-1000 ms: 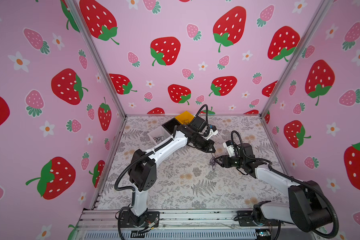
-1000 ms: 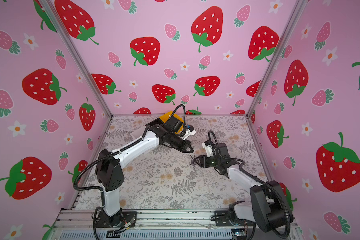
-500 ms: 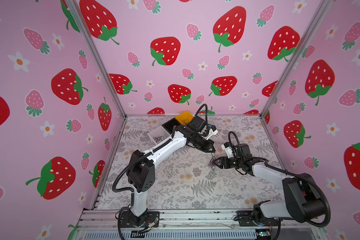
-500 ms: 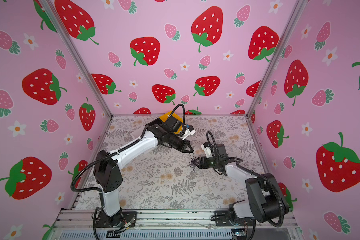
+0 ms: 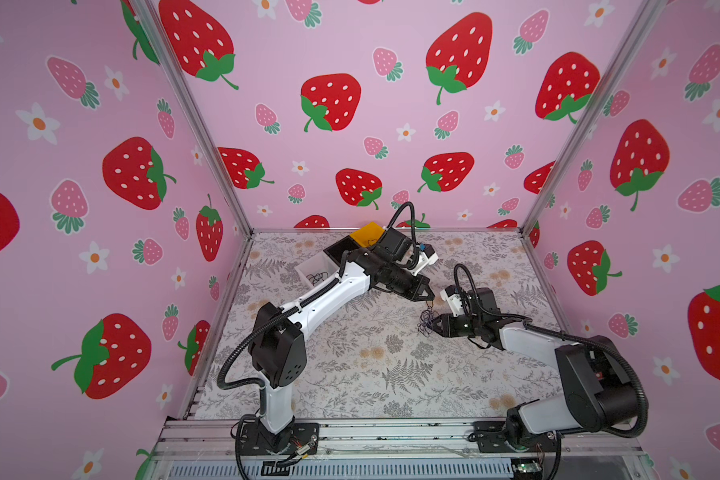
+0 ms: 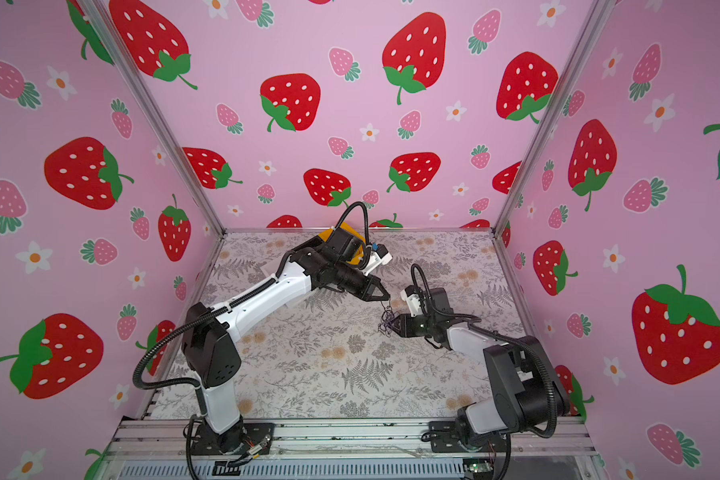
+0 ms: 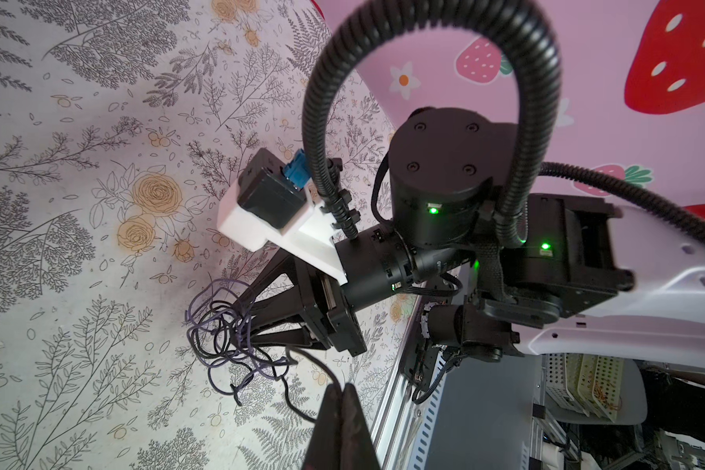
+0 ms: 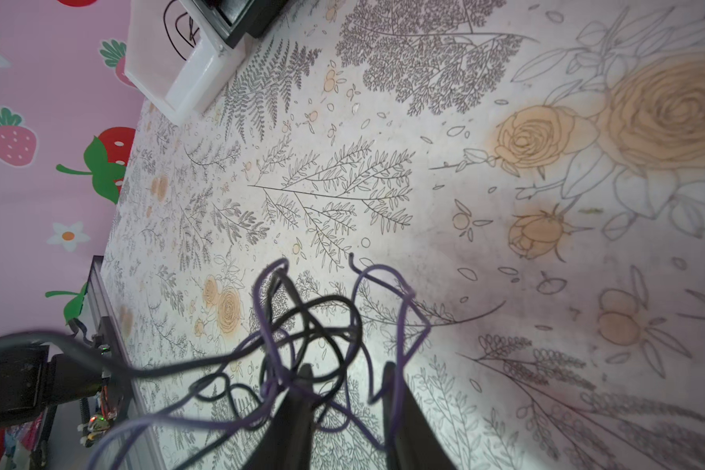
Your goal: Untangle the cables
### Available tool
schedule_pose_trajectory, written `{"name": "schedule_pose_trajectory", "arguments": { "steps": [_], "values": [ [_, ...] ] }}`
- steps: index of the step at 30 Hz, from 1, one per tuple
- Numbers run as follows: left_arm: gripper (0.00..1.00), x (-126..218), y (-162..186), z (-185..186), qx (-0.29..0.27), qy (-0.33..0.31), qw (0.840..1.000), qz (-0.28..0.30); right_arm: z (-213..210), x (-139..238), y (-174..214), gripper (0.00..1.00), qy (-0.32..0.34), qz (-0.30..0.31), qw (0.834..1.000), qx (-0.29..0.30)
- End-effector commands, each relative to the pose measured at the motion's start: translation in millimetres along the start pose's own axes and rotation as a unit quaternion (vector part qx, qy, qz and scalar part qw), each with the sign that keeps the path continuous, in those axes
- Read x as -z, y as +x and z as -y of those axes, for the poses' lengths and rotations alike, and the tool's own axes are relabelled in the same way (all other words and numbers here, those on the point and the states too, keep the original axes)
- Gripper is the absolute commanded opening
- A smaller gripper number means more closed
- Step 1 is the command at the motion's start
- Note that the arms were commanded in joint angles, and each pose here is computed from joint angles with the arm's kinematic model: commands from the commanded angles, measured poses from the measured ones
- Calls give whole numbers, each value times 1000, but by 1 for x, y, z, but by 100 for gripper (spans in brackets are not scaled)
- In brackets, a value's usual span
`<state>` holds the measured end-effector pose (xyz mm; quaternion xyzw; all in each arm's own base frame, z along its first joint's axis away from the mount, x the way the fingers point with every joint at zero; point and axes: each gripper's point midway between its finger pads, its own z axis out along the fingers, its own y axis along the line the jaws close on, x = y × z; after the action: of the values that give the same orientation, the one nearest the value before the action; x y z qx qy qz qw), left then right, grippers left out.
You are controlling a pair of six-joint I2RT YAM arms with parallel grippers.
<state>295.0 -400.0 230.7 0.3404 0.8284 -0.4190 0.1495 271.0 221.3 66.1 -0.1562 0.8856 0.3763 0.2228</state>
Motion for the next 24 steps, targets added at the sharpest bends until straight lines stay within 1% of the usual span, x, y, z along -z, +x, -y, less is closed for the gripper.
{"name": "schedule_pose_trajectory", "arguments": {
  "steps": [1, 3, 5, 7, 9, 10, 20, 24],
  "values": [
    [0, 19, -13, 20, -28, 13, 999, 22, -2, 3, -8, 23, 7, 16, 1000, 13],
    [0, 22, -16, 23, -32, 15, 999, 26, 0, 4, -8, 19, 12, 17, 1000, 13],
    [0, 26, -18, 27, -36, 16, 999, 31, 3, 4, -8, 13, 21, 18, 1000, 10],
    [0, 32, -21, 30, -40, 18, 998, 37, 7, 5, -8, 12, 31, 18, 999, 8],
    [0, 37, -23, 32, -43, 18, 998, 41, 14, 5, -7, 6, 47, 18, 999, 2],
    [0, 41, -23, 33, -45, 18, 998, 44, 16, 5, -5, 5, 52, 16, 999, -2],
    [0, 62, -20, 21, -41, 0, 998, 50, 35, 9, -1, 0, 93, 14, 995, -20],
    [0, 81, -23, 11, -36, -18, 997, 69, 49, 16, 0, 0, 117, 19, 992, -42]
  ]
}}
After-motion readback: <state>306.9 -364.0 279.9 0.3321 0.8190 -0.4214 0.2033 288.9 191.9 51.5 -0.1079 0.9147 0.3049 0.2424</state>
